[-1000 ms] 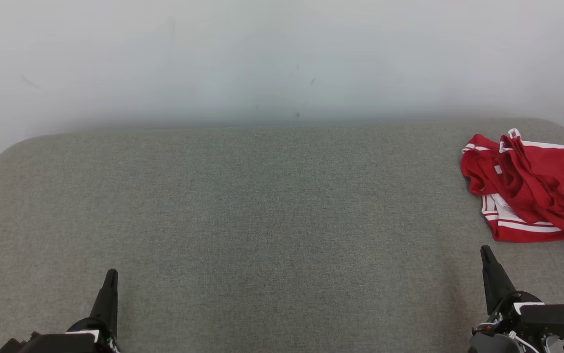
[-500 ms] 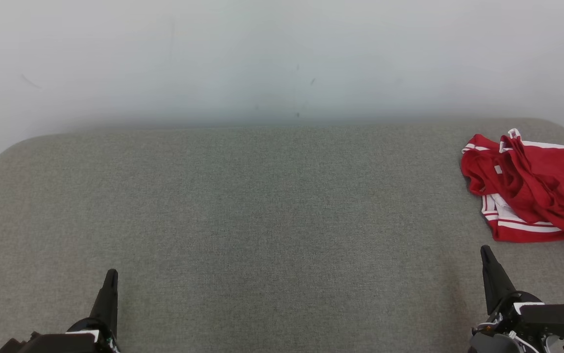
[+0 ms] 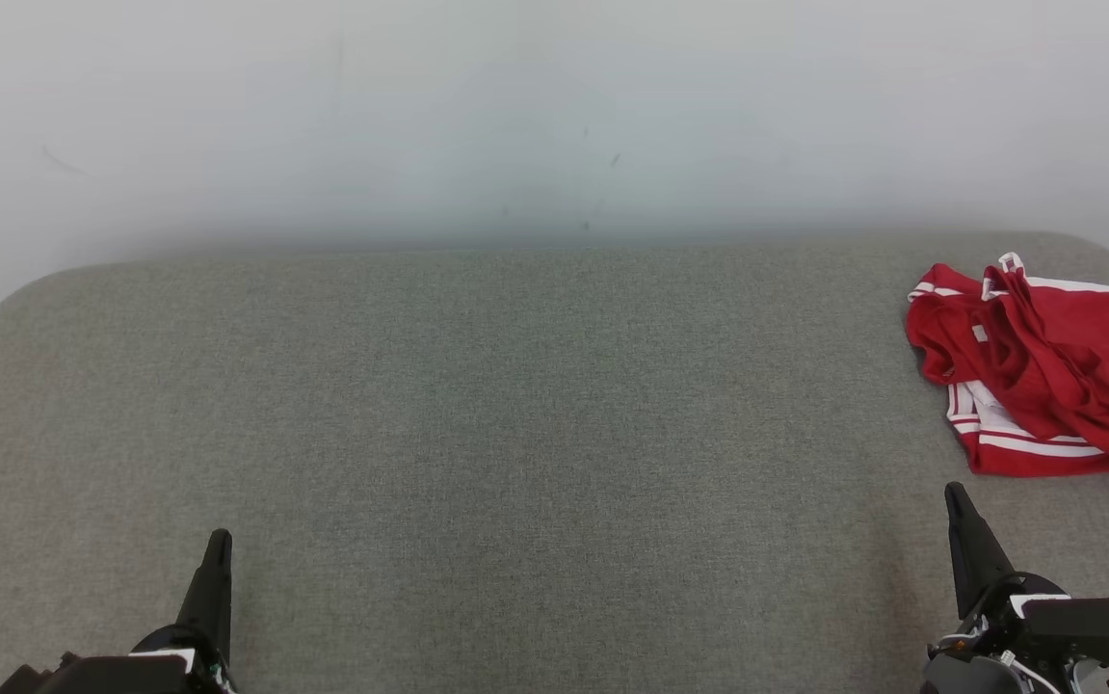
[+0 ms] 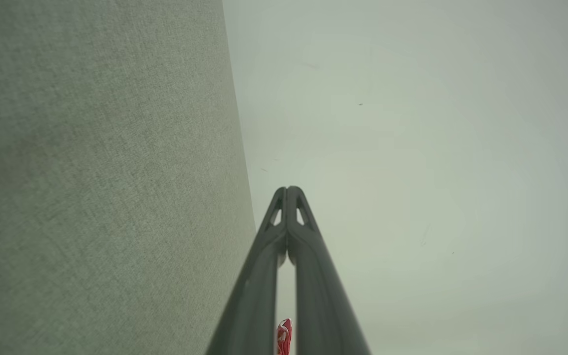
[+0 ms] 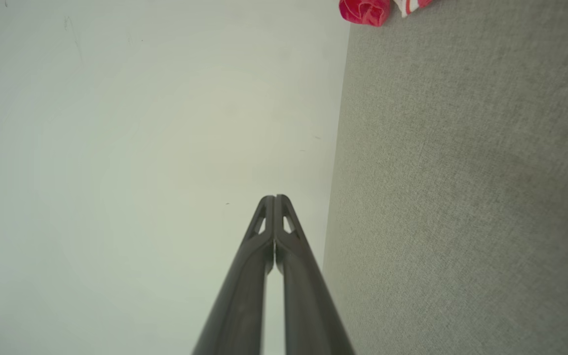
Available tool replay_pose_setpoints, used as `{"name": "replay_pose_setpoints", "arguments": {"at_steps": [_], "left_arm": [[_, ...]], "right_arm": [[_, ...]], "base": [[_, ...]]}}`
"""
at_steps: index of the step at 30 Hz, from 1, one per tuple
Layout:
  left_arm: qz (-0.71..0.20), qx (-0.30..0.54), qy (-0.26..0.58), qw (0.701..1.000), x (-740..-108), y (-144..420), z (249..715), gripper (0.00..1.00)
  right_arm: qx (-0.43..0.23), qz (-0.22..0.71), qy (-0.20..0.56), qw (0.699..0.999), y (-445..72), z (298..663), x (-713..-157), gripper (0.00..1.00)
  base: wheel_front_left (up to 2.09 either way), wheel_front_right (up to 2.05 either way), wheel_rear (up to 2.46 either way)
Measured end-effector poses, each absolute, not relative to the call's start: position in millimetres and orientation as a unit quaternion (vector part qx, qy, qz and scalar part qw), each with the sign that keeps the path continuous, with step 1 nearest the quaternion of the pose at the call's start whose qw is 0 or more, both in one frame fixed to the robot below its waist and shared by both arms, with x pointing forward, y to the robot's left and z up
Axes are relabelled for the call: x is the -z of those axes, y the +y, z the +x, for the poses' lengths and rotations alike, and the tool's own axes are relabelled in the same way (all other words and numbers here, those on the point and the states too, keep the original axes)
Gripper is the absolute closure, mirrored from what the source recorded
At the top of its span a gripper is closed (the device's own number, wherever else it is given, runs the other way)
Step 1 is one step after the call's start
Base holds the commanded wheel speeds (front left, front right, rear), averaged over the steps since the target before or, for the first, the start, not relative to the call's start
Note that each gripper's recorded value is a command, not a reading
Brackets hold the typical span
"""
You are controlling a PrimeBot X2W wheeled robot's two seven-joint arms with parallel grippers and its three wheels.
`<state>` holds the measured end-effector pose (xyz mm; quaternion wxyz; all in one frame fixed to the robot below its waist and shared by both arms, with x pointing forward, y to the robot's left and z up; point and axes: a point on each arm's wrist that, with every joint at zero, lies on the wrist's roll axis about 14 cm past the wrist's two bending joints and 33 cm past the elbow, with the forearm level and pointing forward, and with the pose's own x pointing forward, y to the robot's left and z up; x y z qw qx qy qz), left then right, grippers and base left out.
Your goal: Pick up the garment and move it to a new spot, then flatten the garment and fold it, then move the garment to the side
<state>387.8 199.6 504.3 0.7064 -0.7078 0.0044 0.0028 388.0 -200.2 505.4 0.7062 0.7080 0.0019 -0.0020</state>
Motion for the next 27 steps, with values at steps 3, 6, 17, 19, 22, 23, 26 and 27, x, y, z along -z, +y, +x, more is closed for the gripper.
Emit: {"name": "replay_pose_setpoints", "arguments": {"at_steps": [3,6,17,19,22,23,26,27], "left_arm": [[-0.708,-0.003,0.004,0.706,-504.4,199.6,387.8,1.0],[-0.708,-0.003,0.004,0.706,-504.3,199.5,387.9,1.0],[-0.708,-0.003,0.004,0.706,-504.4,199.6,387.9,1.0],[-0.708,-0.003,0.004,0.706,-504.5,199.6,387.9,1.0],[-0.708,-0.003,0.004,0.706,-504.4,199.5,387.9,1.0],[-0.708,-0.003,0.004,0.706,-504.4,199.5,387.8,1.0],[-0.708,-0.003,0.004,0.706,-504.4,199.5,387.9,1.0],[-0.708,-0.003,0.004,0.706,-504.4,199.6,387.9,1.0]], "right_arm": [[0.002,0.708,0.002,0.706,-200.2,388.0,-505.4,1.0],[0.002,0.708,0.002,0.706,-200.2,388.0,-505.3,1.0],[0.002,0.708,0.002,0.706,-200.2,388.0,-505.3,1.0],[0.002,0.708,0.002,0.706,-200.2,388.0,-505.2,1.0],[0.002,0.708,0.002,0.706,-200.2,387.9,-505.2,1.0],[0.002,0.708,0.002,0.706,-200.2,388.0,-505.4,1.0],[0.002,0.708,0.002,0.706,-200.2,388.0,-505.4,1.0],[0.002,0.708,0.002,0.706,-200.2,388.0,-505.2,1.0]], "base": [[0.0,0.0,0.0],[0.0,0.0,0.0],[0.0,0.0,0.0],[0.0,0.0,0.0],[0.0,0.0,0.0],[0.0,0.0,0.0],[0.0,0.0,0.0],[0.0,0.0,0.0]]}}
